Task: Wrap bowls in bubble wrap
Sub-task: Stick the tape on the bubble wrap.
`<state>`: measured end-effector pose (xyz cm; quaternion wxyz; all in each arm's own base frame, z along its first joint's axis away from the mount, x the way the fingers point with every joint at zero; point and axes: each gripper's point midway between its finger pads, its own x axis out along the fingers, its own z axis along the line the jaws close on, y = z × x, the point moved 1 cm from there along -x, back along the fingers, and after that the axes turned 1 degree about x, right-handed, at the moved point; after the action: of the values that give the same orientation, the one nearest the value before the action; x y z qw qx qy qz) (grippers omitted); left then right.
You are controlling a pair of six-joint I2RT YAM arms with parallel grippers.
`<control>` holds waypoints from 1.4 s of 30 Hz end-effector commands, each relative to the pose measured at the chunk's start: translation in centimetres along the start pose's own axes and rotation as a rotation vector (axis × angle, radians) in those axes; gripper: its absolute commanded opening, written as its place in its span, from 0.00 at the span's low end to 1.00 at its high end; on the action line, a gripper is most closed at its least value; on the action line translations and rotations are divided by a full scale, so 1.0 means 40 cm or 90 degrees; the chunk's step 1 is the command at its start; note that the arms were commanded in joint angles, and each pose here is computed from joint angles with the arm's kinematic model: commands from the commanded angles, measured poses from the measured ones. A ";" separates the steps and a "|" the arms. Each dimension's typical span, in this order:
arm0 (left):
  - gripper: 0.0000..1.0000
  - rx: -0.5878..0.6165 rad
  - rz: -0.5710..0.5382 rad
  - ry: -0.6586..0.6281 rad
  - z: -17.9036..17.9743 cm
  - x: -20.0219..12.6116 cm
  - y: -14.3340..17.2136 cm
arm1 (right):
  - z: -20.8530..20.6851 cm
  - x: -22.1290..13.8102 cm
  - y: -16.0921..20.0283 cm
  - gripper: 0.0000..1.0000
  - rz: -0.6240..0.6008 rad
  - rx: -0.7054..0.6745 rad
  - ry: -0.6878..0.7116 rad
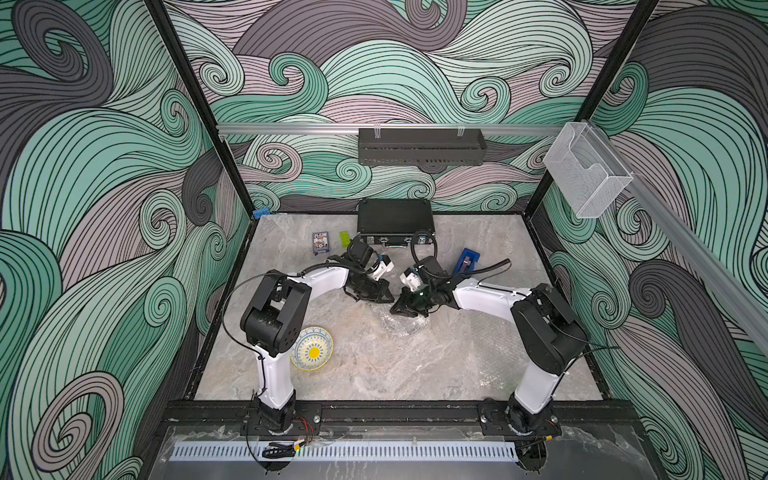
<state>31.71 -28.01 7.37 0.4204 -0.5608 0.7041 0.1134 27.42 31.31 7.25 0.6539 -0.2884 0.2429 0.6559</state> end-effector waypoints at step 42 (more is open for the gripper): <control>0.00 0.008 -0.022 0.041 -0.053 -0.025 -0.015 | 0.045 -0.085 -0.004 0.02 -0.038 -0.074 -0.010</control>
<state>31.51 -28.52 8.07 0.4091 -0.5689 0.7061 0.1015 27.30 28.66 11.53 0.6649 -0.3392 0.1967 0.6358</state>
